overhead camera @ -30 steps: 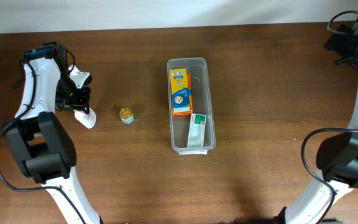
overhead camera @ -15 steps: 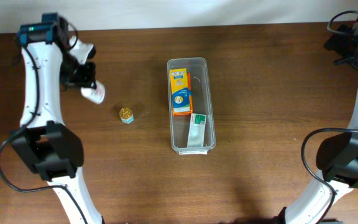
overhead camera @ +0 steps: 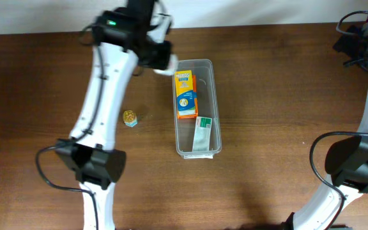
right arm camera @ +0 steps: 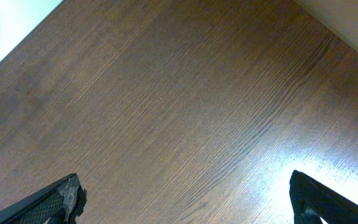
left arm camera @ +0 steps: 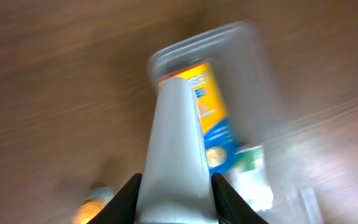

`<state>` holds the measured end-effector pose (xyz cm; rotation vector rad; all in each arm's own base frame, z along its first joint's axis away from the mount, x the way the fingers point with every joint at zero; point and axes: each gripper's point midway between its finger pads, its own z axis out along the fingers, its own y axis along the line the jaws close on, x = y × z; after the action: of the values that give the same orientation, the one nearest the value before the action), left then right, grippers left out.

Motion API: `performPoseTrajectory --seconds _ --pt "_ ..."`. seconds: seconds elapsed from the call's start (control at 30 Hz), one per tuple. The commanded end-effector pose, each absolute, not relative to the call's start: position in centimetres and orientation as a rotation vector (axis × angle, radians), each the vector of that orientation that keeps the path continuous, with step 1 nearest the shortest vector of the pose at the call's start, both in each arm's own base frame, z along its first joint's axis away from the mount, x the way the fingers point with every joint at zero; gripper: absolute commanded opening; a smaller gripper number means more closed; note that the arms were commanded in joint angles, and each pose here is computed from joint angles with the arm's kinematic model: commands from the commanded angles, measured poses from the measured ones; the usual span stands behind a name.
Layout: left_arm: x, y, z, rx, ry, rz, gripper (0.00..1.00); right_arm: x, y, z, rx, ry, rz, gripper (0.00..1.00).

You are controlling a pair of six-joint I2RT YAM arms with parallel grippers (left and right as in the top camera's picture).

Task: Pack container
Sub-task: 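Lift the spray bottle and carry it over the container, then lower the spray bottle into the container and open the left gripper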

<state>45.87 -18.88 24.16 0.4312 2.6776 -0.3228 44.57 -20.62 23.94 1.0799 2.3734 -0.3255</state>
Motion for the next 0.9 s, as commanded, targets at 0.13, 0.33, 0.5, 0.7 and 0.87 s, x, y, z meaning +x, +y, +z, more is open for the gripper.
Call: performPoseTrajectory --seconds 0.13,0.33,0.5,0.7,0.87 --pt "44.9 -25.4 25.4 0.241 2.632 -0.375 0.27 44.6 -20.7 23.8 1.08 2.373 -0.341 0.98" --pt "44.3 -26.9 24.9 0.179 2.627 -0.317 0.27 44.6 -20.7 23.8 1.079 2.374 -0.341 0.98" --pt "44.1 -28.1 23.2 0.146 2.651 -0.32 0.27 44.6 -20.7 23.8 1.079 2.374 -0.341 0.98" --pt "44.7 -28.6 18.7 0.088 2.741 -0.281 0.28 44.6 -20.7 23.8 1.08 2.373 -0.341 0.98" --pt "44.8 -28.8 15.6 0.092 2.801 -0.244 0.28 44.6 -20.7 23.8 1.079 2.374 -0.341 0.98"
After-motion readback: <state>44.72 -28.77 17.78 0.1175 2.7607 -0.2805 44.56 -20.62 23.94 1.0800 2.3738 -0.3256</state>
